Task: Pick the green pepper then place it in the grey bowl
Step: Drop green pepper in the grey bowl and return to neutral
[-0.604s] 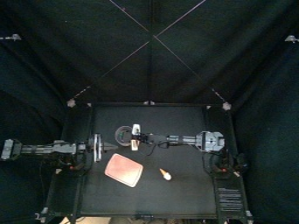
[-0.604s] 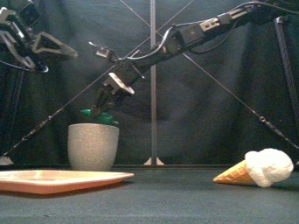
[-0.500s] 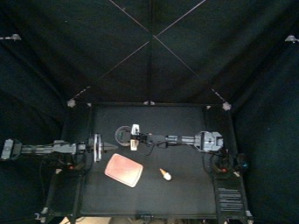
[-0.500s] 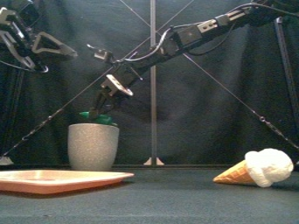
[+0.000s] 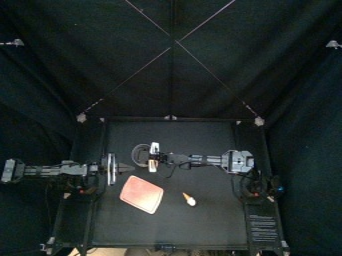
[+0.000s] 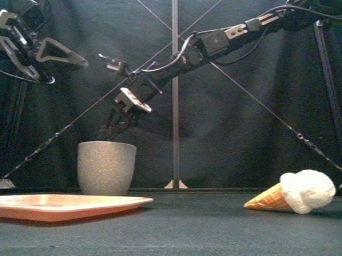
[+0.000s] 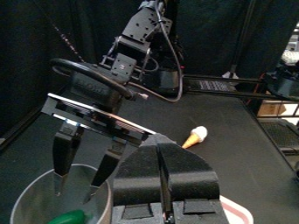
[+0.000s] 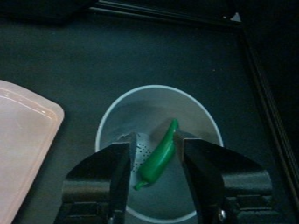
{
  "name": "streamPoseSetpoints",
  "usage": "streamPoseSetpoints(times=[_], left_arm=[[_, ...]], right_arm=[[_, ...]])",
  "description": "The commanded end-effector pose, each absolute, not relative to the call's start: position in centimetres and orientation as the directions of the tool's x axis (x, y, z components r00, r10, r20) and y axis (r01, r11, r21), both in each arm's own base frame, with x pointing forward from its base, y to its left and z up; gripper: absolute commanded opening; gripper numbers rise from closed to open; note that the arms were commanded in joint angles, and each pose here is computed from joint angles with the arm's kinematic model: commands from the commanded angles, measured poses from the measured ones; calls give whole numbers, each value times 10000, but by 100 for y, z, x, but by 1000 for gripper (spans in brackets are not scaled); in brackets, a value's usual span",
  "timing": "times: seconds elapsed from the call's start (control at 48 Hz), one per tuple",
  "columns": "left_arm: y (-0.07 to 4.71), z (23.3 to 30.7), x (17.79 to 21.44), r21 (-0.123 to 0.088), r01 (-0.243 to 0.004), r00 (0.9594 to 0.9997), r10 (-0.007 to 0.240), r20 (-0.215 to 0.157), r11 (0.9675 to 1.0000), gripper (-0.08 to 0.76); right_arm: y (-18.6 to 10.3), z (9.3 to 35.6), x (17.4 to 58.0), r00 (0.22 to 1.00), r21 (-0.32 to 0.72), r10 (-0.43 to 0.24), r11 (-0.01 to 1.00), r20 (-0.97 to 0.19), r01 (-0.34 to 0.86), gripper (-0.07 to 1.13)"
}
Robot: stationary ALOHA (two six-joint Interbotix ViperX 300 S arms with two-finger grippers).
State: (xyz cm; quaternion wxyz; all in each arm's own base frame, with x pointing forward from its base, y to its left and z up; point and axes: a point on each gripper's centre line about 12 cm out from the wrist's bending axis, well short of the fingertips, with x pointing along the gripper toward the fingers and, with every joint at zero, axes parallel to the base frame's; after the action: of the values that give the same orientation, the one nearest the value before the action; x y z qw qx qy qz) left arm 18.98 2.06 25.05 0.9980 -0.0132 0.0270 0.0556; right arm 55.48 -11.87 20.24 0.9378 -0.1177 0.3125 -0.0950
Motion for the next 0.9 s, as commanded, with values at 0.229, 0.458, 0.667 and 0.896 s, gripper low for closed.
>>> streamPoseSetpoints(times=[0.229, 0.458, 0.667, 0.896], left_arm=[[211, 2562, 1912, -219, -1129, 9929, 1119, -400, 9934, 84], [211, 2562, 1912, -204, -1128, 9929, 1119, -400, 9934, 84], [216, 2540, 1910, -204, -1160, 9923, 1150, -461, 9930, 84], [256, 2499, 1893, -203, -1375, 9891, 1362, -553, 9903, 84]], right_arm=[[-1082, 2696, 5216, 8852, -2201, -2197, 9657, -4100, 1377, 786], [-868, 2797, 4716, 9553, -1263, -1549, 9839, -2516, 1262, 786], [-684, 2768, 4277, 9801, -490, -1253, 9917, -1539, 1190, 784], [-404, 2810, 3884, 9932, 17, -807, 9967, -839, 811, 786]])
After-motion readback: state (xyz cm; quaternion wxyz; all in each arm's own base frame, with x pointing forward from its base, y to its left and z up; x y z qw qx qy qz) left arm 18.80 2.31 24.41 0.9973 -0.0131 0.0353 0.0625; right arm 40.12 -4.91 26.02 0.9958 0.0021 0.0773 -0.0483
